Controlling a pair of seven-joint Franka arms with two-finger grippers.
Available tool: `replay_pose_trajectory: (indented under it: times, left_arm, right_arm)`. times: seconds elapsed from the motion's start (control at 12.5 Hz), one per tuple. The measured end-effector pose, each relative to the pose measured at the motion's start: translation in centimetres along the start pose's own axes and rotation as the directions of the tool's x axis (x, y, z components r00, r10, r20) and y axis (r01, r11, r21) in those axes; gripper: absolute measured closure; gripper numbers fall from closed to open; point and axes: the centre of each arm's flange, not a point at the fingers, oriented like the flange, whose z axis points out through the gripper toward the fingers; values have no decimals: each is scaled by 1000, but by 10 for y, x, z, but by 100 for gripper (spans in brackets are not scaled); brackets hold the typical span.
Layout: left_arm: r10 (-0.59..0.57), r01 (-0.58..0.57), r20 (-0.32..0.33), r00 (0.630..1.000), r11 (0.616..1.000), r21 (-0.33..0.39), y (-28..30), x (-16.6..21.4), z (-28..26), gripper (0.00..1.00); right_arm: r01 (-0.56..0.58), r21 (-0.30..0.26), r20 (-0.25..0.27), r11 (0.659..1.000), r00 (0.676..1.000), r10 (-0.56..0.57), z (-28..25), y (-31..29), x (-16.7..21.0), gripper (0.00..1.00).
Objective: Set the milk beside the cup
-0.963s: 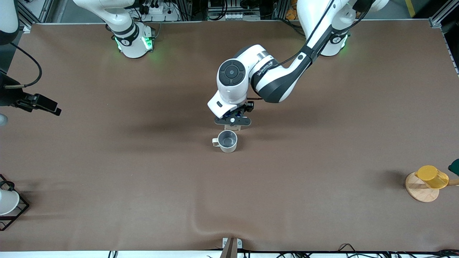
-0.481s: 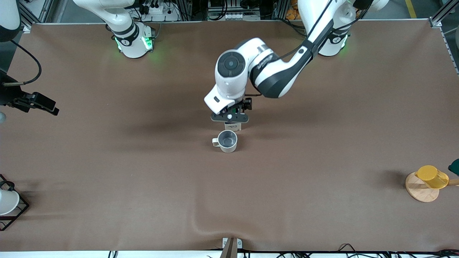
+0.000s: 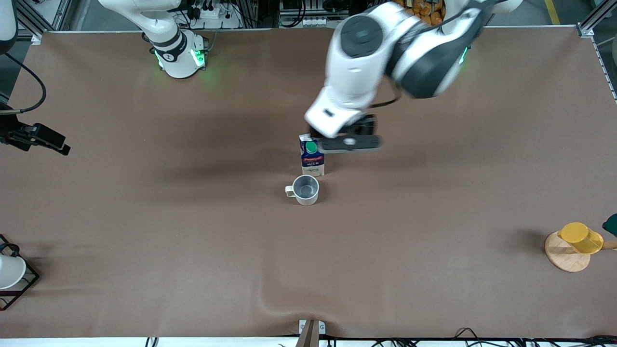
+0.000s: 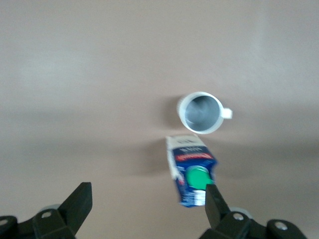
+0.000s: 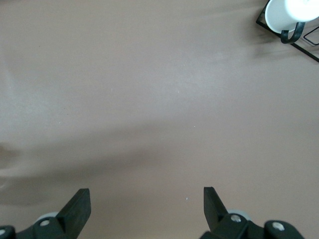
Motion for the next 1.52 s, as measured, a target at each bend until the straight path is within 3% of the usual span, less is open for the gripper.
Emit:
replay_pose_trajectory:
  times: [0.24, 0.48, 0.96, 1.12, 1.52]
  left_arm:
    - [-109, 109, -59, 992, 994, -4, -82, 31, -66, 0]
    - [-89, 91, -70, 994, 996, 21, -153, 56, -94, 0]
    - [-64, 64, -8, 998, 998, 19, -281, 83, -121, 0]
    - [-64, 64, 20, 998, 998, 30, -305, 82, -125, 0]
    - [-83, 82, 19, 996, 996, 33, -318, 81, -130, 0]
  right_arm:
    - [6, 1, -9, 1000, 1000, -6, -5, -4, 1, 0]
    - [7, 1, -11, 1000, 1000, -7, -6, -4, 1, 0]
    - [4, -3, 2, 1000, 1000, -4, -6, -3, -1, 0]
    - [5, -5, -9, 1000, 1000, -5, -12, -2, 0, 0]
    - [4, -5, -10, 1000, 1000, -4, -15, -2, 0, 0]
